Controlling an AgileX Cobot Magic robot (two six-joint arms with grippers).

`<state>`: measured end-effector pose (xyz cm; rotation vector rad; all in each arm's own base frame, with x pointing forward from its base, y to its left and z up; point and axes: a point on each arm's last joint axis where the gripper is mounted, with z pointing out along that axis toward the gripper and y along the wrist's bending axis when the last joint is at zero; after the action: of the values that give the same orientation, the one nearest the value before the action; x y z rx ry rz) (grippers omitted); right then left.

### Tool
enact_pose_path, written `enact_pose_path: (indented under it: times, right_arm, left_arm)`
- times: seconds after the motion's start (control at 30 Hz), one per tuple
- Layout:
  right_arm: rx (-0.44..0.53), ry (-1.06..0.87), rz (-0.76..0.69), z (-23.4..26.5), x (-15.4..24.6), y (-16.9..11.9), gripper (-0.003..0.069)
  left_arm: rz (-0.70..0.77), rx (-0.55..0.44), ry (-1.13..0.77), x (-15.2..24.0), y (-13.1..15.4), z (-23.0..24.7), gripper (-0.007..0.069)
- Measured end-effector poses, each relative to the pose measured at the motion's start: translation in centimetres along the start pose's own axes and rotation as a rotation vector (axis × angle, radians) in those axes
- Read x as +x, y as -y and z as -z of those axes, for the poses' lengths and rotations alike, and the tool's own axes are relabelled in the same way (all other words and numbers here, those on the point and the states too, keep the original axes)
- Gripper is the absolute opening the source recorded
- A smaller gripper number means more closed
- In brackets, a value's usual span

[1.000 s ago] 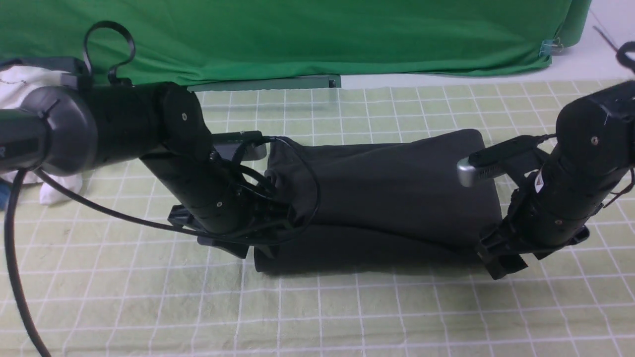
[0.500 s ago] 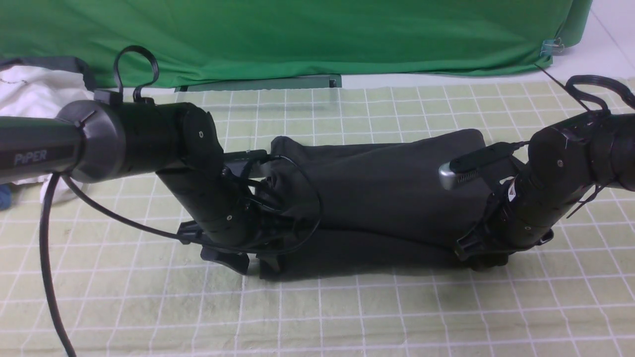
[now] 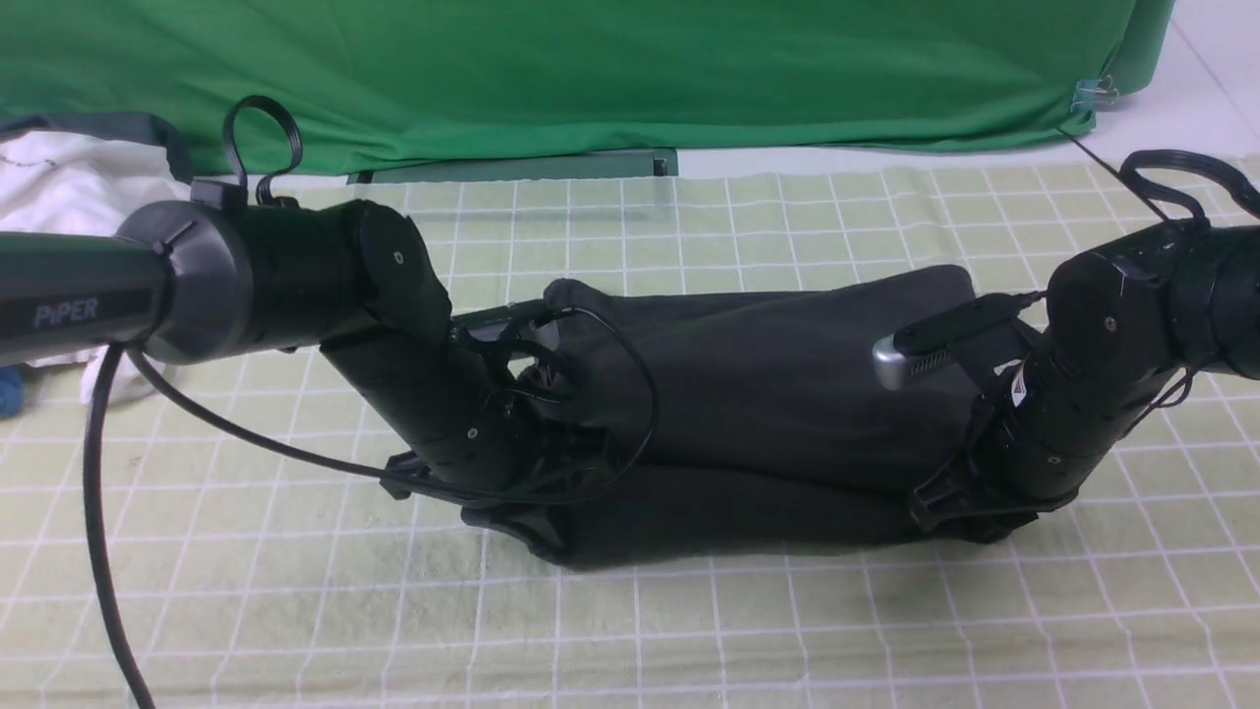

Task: Fold a long-sleeved shirt over a green coffee tablecloth.

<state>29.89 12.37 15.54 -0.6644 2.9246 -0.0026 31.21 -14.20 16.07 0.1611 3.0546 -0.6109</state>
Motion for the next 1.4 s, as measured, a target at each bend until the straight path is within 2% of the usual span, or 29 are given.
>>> enact_pose_path:
  times: [0.27, 0.47, 0.63, 0.73, 0.77, 0.87, 0.97, 1.03, 1.07, 1.27, 1.33, 1.4]
  right_arm:
    - [-0.006, -0.065, -0.023, 0.4, 3.9, -0.2, 0.0029]
    - [-0.012, -0.074, -0.029, 0.7, 5.1, -0.3, 0.0036]
    - [-0.012, -0.071, -0.029, 0.7, 5.1, -0.3, 0.0087]
    - [-0.009, -0.084, -0.026, 0.9, 5.0, -0.3, 0.0199]
    - [-0.008, -0.085, -0.025, 1.0, 4.9, -0.3, 0.0206]
    - [-0.003, -0.12, -0.022, 2.2, 4.1, -0.1, 0.035]
    - [-0.001, -0.162, -0.031, 3.5, 3.5, 0.0, 0.043]
    - [-0.001, -0.166, -0.025, 4.1, 3.2, 0.0, 0.045]
    - [0.0, -0.178, -0.026, 5.1, 2.9, 0.0, 0.0465]
    - [0.014, -0.104, 0.012, 10.1, 3.0, 0.3, 0.0454]
    - [0.033, -0.044, 0.019, 12.3, 3.6, 0.5, 0.0405]
    - [0.059, 0.035, 0.025, 15.4, 5.0, 0.7, 0.031]
  left_arm:
    - [-0.046, -0.007, -0.084, 4.4, 1.5, -1.4, 0.0015]
    - [-0.058, -0.01, -0.082, 4.6, 1.7, -1.2, 0.0015]
    - [-0.06, -0.012, -0.075, 4.5, 1.6, -1.2, 0.0025]
    - [-0.071, -0.022, -0.074, 4.5, 1.6, -1.2, 0.007]
    - [-0.071, -0.022, -0.074, 4.5, 1.6, -1.2, 0.0074]
    - [-0.09, -0.039, -0.078, 4.0, 1.9, -0.6, 0.0158]
    - [-0.118, -0.055, -0.081, 3.3, 2.3, 0.4, 0.0245]
    - [-0.13, -0.061, -0.079, 3.0, 2.6, 0.9, 0.0274]
    - [-0.156, -0.071, -0.076, 2.8, 3.0, 1.9, 0.0323]
    - [-0.258, -0.129, -0.008, 1.7, 4.1, 5.7, 0.0416]
    - [-0.284, -0.141, 0.03, 1.4, 4.5, 7.0, 0.0426]
    - [-0.304, -0.144, 0.075, 1.0, 5.1, 8.2, 0.043]
